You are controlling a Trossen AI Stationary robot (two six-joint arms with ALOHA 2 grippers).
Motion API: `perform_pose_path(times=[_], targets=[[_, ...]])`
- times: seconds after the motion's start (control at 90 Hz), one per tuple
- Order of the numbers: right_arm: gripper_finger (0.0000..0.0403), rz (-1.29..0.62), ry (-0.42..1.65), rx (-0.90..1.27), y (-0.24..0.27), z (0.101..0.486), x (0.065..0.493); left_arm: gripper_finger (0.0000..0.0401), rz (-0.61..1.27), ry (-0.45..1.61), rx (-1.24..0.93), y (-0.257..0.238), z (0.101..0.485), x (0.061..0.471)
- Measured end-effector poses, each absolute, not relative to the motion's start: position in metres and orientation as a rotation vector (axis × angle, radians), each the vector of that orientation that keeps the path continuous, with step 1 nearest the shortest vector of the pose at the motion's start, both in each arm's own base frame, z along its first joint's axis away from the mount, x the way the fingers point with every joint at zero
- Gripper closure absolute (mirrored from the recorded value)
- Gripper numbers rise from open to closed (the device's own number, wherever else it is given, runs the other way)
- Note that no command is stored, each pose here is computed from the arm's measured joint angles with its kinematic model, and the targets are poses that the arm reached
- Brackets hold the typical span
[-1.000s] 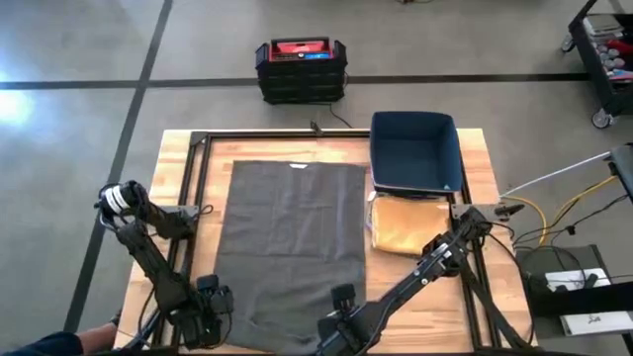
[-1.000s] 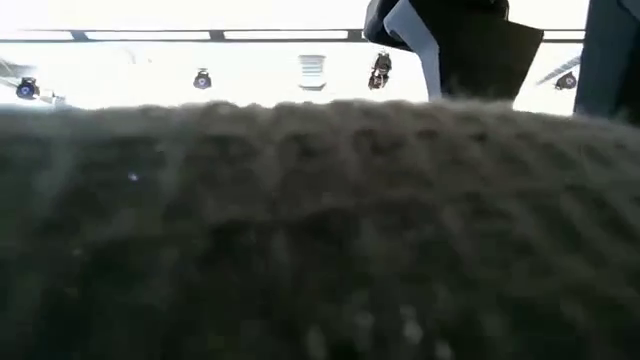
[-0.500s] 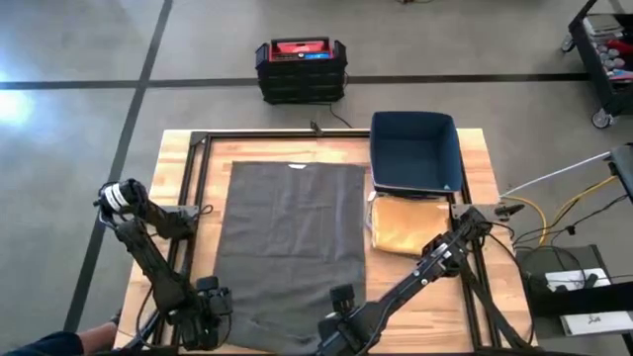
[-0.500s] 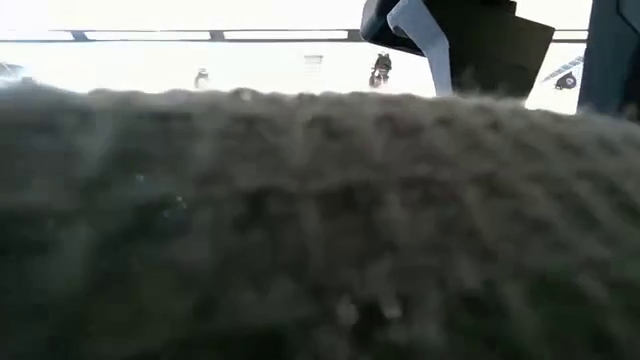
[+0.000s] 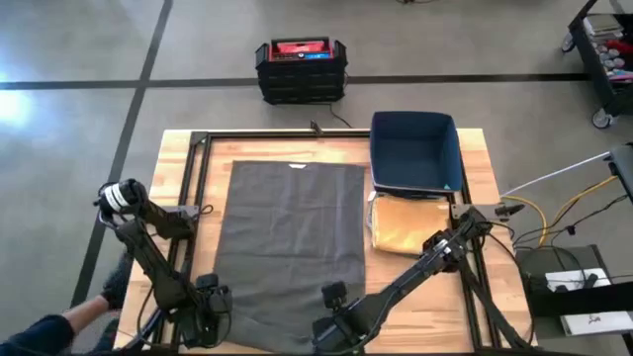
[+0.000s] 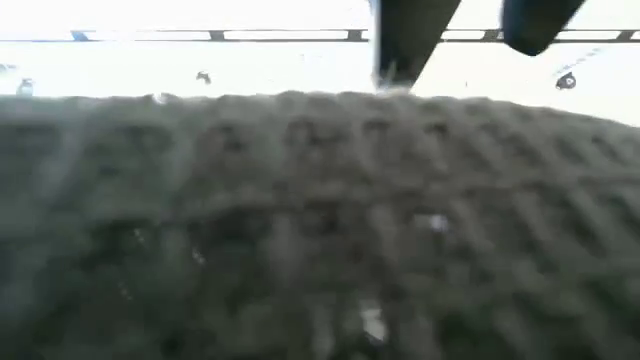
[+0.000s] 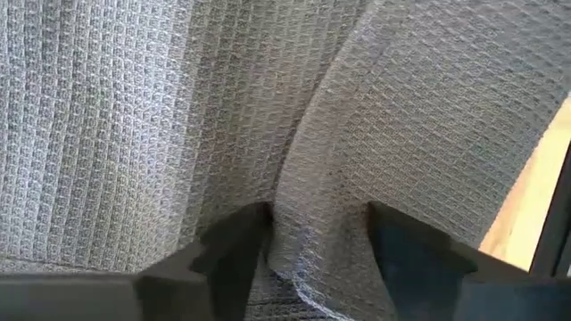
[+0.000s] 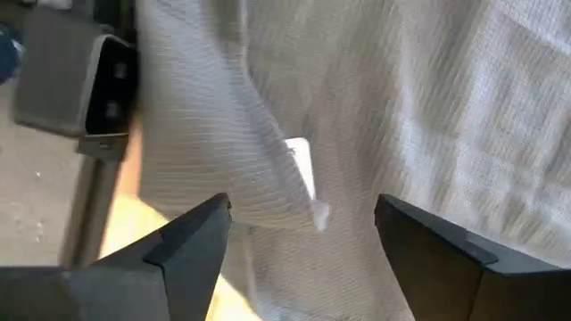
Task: Fold towel
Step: Fold the gray kitchen towel
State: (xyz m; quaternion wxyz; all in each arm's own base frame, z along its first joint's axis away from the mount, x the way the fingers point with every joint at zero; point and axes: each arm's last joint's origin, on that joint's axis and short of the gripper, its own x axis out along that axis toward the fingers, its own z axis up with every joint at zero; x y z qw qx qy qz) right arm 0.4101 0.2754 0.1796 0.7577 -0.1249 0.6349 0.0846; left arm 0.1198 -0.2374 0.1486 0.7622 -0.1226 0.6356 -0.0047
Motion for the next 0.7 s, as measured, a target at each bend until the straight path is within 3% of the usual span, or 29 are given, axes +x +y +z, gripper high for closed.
perform_pose_path(times=[0.256, 0.5, 0.7], targets=[[0.0168, 0.287, 1.453, -0.143, 0.266, 0.156, 0.418, 0.016, -0.005, 1.364, -0.256, -0.237, 0.148, 0.12], [0.0217, 0.34, 1.482, -0.044, 0.27, 0.157, 0.417, 0.021, -0.07, 1.41, -0.28, -0.244, 0.157, 0.122], [0.0227, 0.339, 1.482, -0.044, 0.27, 0.157, 0.417, 0.0244, -0.121, 1.387, -0.276, -0.248, 0.166, 0.123]])
